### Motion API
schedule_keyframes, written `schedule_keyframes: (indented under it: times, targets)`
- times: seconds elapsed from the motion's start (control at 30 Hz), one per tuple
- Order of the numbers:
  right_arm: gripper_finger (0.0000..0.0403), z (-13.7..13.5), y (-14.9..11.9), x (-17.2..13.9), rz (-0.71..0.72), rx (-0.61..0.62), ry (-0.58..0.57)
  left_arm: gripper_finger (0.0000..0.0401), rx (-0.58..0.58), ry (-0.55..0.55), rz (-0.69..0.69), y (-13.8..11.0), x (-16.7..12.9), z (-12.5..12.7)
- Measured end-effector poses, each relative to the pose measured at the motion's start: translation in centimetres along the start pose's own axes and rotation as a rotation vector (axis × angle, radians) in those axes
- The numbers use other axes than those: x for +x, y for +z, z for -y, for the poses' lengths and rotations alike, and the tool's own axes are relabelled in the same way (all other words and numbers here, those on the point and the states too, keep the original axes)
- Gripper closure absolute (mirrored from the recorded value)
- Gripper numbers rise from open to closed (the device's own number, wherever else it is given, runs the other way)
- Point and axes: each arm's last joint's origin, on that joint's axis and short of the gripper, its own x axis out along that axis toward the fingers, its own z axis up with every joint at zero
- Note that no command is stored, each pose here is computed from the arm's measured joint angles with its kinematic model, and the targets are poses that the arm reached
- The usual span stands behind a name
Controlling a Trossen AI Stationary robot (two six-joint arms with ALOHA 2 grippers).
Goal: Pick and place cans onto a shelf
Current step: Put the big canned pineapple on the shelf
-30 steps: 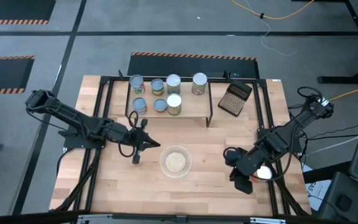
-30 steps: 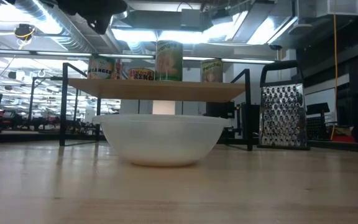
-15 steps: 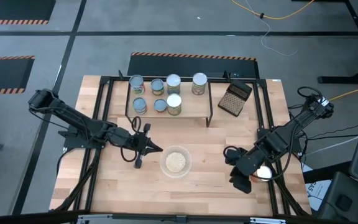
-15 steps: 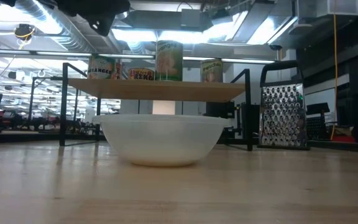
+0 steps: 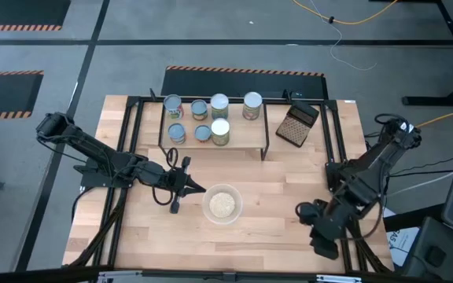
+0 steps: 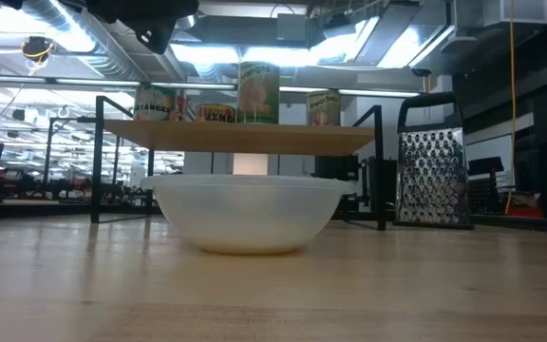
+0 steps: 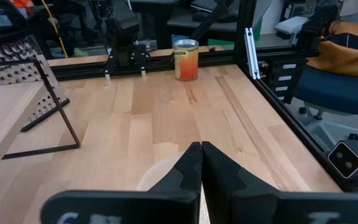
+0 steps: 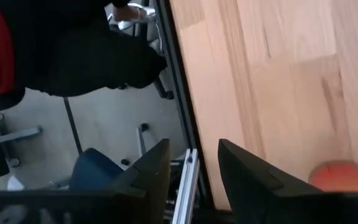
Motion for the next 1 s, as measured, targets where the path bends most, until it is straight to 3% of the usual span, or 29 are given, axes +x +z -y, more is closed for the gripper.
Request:
schedule_keyframes:
  times: [0.13, 0.57, 1.0]
  targets:
    - [0.0265, -0.3, -1.1, 0.2, -0.008, -0.001, -0.020, 0.0401, -0.001, 0.000, 0.000, 0.0, 0.0, 0.0]
    - [0.0265, 0.3, -5.4, 2.4, -0.229, -0.081, -0.277, 0.0401, -0.020, -0.004, 0.000, 0.0, 0.0, 0.1]
    - [0.0265, 1.6, -6.7, 5.8, -0.357, -0.110, -0.623, 0.0401, -0.017, -0.004, 0.000, 0.0, 0.0, 0.1]
